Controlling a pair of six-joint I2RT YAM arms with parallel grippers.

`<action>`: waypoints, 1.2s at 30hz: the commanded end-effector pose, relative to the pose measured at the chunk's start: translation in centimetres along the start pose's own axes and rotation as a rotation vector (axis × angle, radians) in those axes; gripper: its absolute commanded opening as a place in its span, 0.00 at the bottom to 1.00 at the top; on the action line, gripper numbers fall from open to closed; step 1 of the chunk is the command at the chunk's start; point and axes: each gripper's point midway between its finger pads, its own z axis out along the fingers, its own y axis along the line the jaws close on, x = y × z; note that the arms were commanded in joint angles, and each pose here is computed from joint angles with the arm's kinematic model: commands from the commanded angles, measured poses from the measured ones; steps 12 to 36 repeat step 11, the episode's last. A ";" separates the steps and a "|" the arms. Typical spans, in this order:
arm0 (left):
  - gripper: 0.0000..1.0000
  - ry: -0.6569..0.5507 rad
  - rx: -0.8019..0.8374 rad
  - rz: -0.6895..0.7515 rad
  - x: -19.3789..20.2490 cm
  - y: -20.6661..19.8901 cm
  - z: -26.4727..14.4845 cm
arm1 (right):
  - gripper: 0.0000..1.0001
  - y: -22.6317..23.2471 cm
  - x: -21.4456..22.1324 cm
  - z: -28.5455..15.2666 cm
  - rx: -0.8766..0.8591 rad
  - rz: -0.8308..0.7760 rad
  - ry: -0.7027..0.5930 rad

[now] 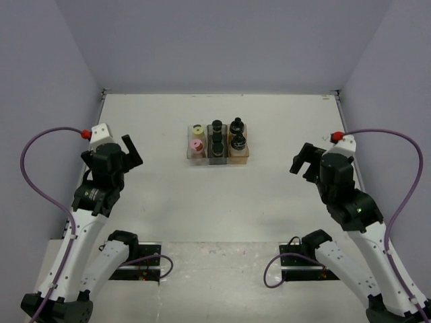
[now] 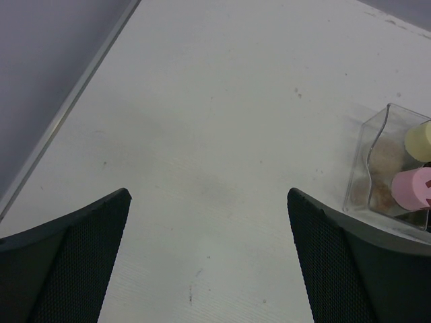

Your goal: Organize the condiment bottles

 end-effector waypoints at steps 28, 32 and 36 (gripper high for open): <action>1.00 -0.039 0.013 -0.003 -1.0 -0.2 0.0 | 0.99 -0.1 0.2 -0.2 -0.014 0.011 -0.014; 1.00 -0.039 0.013 -0.003 -1.0 -0.2 0.0 | 0.99 -0.1 0.2 -0.2 -0.014 0.011 -0.014; 1.00 -0.039 0.013 -0.003 -1.0 -0.2 0.0 | 0.99 -0.1 0.2 -0.2 -0.014 0.011 -0.014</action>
